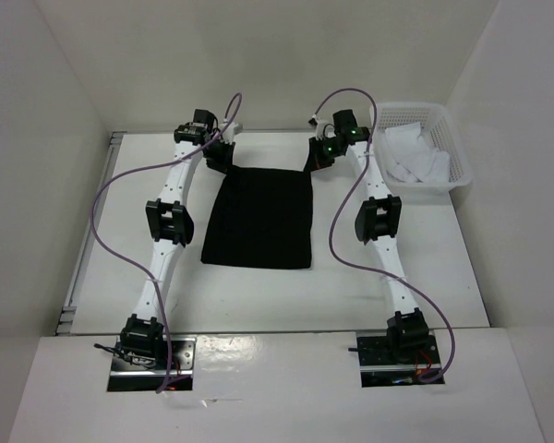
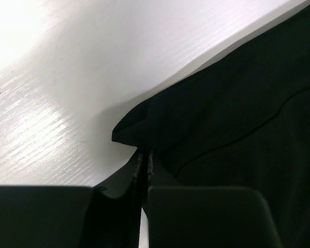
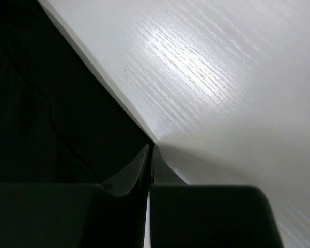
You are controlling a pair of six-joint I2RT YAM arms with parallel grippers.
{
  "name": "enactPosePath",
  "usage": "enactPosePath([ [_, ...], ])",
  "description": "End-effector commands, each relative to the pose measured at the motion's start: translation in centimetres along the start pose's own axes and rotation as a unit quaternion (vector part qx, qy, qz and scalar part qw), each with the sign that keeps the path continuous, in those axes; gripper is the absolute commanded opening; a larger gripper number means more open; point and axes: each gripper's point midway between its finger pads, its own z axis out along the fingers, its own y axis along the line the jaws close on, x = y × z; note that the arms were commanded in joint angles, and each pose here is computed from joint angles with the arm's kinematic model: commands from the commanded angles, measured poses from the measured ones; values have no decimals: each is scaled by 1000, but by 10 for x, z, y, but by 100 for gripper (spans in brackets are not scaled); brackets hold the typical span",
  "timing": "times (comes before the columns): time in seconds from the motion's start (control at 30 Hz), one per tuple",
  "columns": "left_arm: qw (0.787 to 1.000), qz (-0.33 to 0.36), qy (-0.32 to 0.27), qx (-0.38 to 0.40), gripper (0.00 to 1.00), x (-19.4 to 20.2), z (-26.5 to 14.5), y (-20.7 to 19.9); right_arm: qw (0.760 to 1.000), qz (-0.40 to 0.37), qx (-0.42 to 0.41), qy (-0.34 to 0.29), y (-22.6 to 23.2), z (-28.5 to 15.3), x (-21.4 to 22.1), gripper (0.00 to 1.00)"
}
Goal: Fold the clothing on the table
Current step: Fold the skirt
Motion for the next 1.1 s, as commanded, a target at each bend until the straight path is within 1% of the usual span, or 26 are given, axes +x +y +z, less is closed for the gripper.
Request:
enactPosePath([
  [0.0, 1000, 7, 26, -3, 0, 10, -13, -3, 1000, -12, 7, -13, 26, -30, -25, 0],
  [0.07, 1000, 10, 22, -9, 0, 4, -22, -5, 999, -14, 19, -22, 31, -42, -36, 0],
  [0.1, 1000, 14, 12, -12, 0, -4, -32, -8, 999, -24, 21, -35, 40, -55, -49, 0],
  [0.17, 1000, 20, 0, -15, 0, -13, -43, -11, 998, -32, 28, -45, 48, -70, -60, 0],
  [0.2, 999, 25, -10, -23, 0, -21, -54, -13, 997, -43, 40, -59, 54, -85, -73, 0],
  [0.27, 999, 31, -20, -32, 0, -30, -66, -14, 995, -48, 46, -72, 62, -98, -84, 0],
  [0.3, 998, 36, -31, -40, 0, -37, -78, -16, 993, -56, 60, -84, 67, -112, -94, 0],
  [0.4, 997, 45, -49, -50, 0, -50, -98, -21, 989, -72, 84, -103, 79, -132, -109, 0],
  [0.47, 995, 50, -61, -54, 0, -58, -111, -25, 986, -84, 94, -109, 92, -136, -116, 0],
  [0.5, 995, 50, -61, -54, 0, -58, -111, -25, 984, -85, 111, -113, 93, -146, -120, 0],
  [0.57, 994, 55, -72, -56, 0, -65, -122, -29, 984, -84, 118, -104, 102, -140, -117, 0],
  [0.67, 994, 54, -69, -69, 0, -64, -127, -27, 983, -89, 131, -93, 116, -140, -114, 0],
  [0.7, 993, 57, -67, -74, 0, -64, -126, -29, 982, -86, 144, -82, 114, -136, -109, 0],
  [0.8, 992, 61, -67, -91, 0, -66, -125, -27, 980, -96, 155, -76, 130, -134, -109, 0],
  [0.83, 990, 57, -69, -113, 0, -68, -126, -20, 978, -95, 171, -75, 127, -138, -109, 0],
  [0.9, 985, 54, -85, -138, 0, -78, -127, -15, 974, -102, 180, -87, 137, -138, -117, 0],
  [0.97, 980, 57, -112, -154, 0, -93, -149, -19, 971, -109, 189, -100, 149, -152, -124, 0],
  [1.0, 978, 59, -127, -153, 0, -101, -156, -28, 971, -110, 189, -102, 152, -157, -125, 0],
  [1.03, 975, 59, -148, -155, 0, -111, -178, -37, 967, -111, 201, -113, 162, -172, -130, 0],
  [1.07, 973, 62, -160, -157, 0, -116, -190, -42, 966, -116, 204, -113, 172, -174, -130, 0],
])
